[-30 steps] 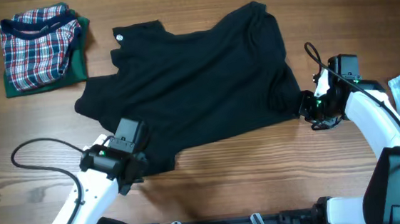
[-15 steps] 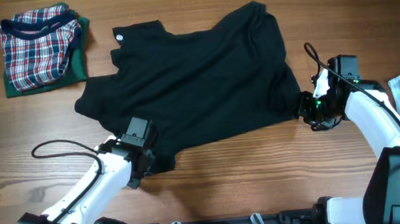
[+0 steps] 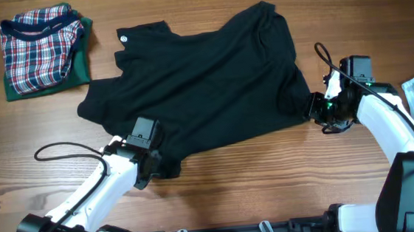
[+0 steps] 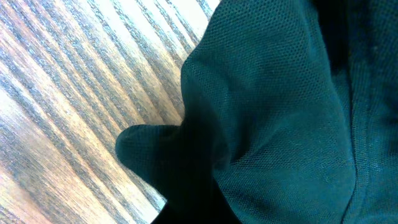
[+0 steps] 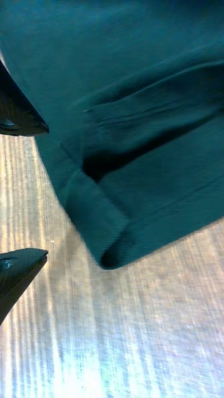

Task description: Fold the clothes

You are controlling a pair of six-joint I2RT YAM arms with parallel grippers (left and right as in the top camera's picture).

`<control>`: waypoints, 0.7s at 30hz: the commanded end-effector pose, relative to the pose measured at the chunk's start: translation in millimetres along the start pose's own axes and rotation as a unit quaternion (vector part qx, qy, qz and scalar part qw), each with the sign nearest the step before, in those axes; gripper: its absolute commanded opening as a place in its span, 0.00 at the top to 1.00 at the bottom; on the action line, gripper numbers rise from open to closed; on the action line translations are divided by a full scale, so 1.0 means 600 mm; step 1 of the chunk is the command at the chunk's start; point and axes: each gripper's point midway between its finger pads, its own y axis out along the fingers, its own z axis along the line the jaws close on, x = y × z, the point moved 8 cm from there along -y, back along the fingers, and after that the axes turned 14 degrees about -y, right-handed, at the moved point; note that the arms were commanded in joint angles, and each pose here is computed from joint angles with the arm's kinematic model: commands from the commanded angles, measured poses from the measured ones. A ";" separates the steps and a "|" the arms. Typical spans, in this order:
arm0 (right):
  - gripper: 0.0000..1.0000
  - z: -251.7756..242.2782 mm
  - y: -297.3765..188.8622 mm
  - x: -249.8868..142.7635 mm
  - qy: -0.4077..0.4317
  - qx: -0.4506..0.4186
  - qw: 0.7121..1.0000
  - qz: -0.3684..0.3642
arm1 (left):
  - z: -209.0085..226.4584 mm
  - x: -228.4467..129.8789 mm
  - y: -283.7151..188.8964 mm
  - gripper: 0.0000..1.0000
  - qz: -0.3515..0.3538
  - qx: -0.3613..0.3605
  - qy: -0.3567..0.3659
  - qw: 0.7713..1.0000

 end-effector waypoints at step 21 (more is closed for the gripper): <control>0.42 -0.003 0.115 0.011 -0.068 -0.122 0.989 0.039 | 0.016 -0.001 0.025 0.92 -0.004 0.021 -0.004 1.000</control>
